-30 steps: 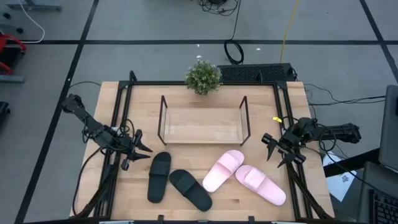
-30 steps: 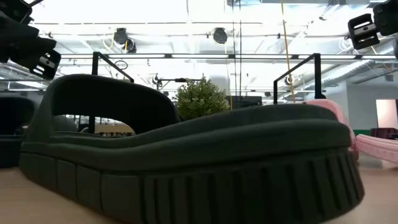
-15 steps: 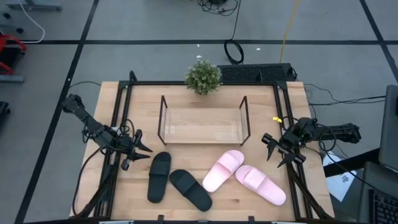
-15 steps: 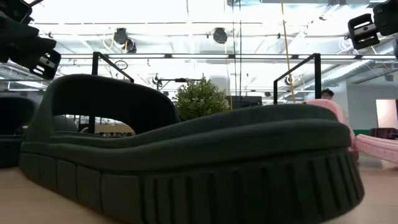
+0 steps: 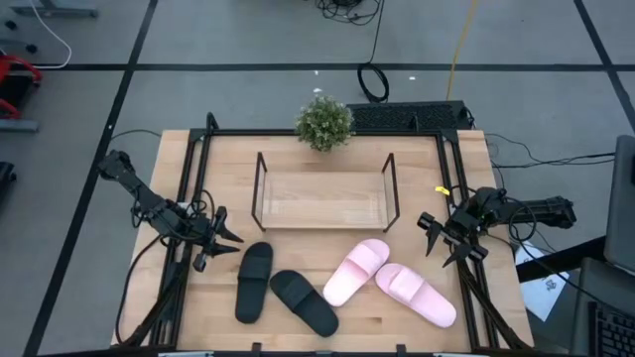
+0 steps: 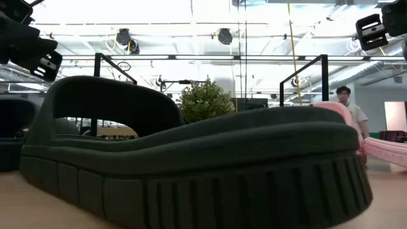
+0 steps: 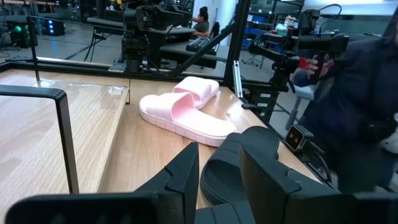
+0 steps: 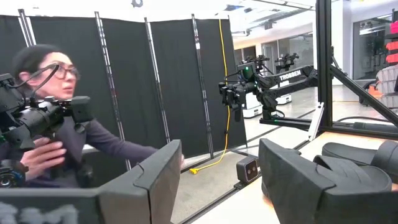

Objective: Pick and place slides into the shelf

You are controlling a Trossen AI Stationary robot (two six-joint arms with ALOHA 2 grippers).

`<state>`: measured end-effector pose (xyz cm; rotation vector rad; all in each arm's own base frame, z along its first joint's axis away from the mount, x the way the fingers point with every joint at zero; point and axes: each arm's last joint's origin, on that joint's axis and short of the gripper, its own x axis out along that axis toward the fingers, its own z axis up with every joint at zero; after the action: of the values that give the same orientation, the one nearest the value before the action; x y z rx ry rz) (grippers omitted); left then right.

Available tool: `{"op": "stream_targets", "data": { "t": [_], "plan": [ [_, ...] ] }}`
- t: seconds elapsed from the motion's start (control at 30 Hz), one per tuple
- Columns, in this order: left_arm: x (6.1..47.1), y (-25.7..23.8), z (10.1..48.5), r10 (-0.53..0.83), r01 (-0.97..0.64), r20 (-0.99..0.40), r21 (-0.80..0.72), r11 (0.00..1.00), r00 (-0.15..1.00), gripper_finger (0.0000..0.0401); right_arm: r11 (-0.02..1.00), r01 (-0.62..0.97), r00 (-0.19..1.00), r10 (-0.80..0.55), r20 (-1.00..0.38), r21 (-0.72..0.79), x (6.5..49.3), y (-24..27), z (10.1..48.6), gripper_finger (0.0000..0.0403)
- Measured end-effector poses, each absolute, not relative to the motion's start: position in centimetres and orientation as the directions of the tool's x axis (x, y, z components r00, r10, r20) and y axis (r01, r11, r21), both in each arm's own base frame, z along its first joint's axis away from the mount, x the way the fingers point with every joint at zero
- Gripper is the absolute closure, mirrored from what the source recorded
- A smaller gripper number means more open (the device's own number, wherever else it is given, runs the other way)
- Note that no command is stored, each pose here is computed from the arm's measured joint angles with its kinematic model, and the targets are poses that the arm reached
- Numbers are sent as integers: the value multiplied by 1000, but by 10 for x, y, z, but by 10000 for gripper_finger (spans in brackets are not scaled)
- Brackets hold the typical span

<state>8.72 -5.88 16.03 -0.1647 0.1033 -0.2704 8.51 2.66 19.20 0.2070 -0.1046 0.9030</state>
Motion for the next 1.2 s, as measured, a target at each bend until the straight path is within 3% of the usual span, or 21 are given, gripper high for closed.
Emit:
{"op": "stream_targets", "data": {
  "t": [0.93,1.07,1.2],
  "plan": [
    [87,-59,160,-273,257,-80,-170,951,959,288,618,-786,586,757,290,-25,80,26,206,197],
    [88,-57,162,-214,211,-58,-55,976,975,288,718,-695,674,663,325,-23,83,23,207,197],
    [88,-54,171,-117,117,30,6,993,993,288,860,-509,794,481,373,-25,87,18,208,197]
  ]
}}
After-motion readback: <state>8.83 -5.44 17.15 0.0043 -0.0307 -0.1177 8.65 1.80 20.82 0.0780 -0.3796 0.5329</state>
